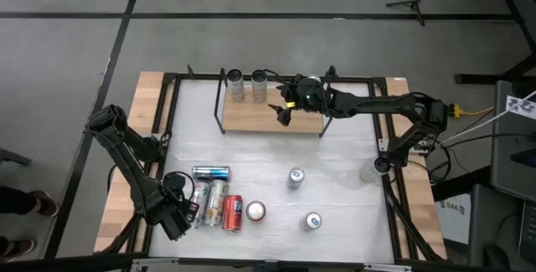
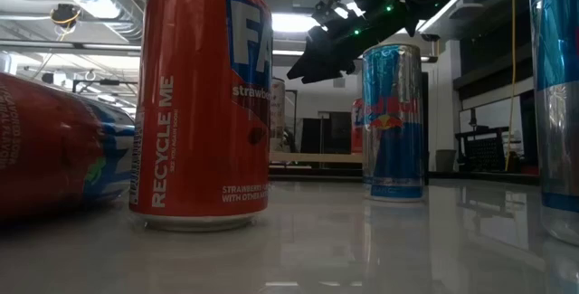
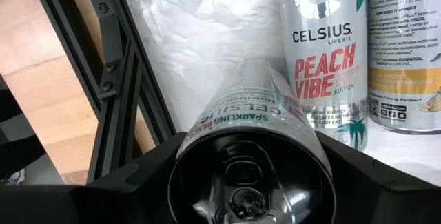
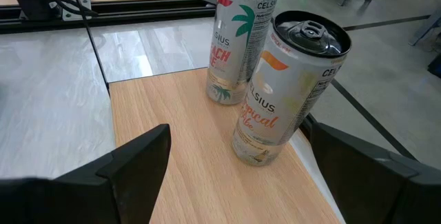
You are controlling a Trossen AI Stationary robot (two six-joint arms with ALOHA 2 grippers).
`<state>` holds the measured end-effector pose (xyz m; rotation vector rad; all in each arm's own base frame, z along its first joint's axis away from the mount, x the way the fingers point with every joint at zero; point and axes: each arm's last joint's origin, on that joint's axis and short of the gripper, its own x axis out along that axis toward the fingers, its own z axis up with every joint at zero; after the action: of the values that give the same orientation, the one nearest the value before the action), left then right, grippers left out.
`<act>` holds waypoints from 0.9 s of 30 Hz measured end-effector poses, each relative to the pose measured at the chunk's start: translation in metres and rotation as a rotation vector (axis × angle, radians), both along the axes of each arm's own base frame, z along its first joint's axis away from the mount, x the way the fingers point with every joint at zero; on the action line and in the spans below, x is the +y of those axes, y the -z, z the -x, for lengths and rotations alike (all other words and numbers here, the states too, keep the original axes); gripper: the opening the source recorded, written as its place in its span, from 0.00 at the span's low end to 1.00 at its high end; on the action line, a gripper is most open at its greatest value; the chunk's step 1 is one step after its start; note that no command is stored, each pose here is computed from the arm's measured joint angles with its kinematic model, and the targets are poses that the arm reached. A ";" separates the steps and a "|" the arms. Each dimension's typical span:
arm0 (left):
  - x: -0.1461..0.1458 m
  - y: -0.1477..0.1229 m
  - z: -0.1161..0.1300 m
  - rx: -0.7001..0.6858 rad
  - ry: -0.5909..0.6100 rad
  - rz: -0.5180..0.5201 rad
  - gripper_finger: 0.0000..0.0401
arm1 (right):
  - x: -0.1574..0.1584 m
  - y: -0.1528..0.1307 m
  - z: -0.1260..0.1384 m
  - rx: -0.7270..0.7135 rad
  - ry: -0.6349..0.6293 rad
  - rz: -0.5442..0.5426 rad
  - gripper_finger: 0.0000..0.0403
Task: Place canned beverage on shelf
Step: Put the left white pink soda can on the shelf aligned with the other white pink soda can
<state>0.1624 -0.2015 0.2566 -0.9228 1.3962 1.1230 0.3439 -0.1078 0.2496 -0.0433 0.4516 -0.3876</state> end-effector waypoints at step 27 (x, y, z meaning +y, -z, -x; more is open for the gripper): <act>0.077 -0.073 0.038 -0.173 0.057 0.182 0.60 | 0.000 0.000 0.000 0.000 0.000 0.000 0.86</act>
<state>0.1244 -0.1242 0.3297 -1.0767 1.3888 0.8629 0.3439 -0.1079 0.2496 -0.0432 0.4516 -0.3878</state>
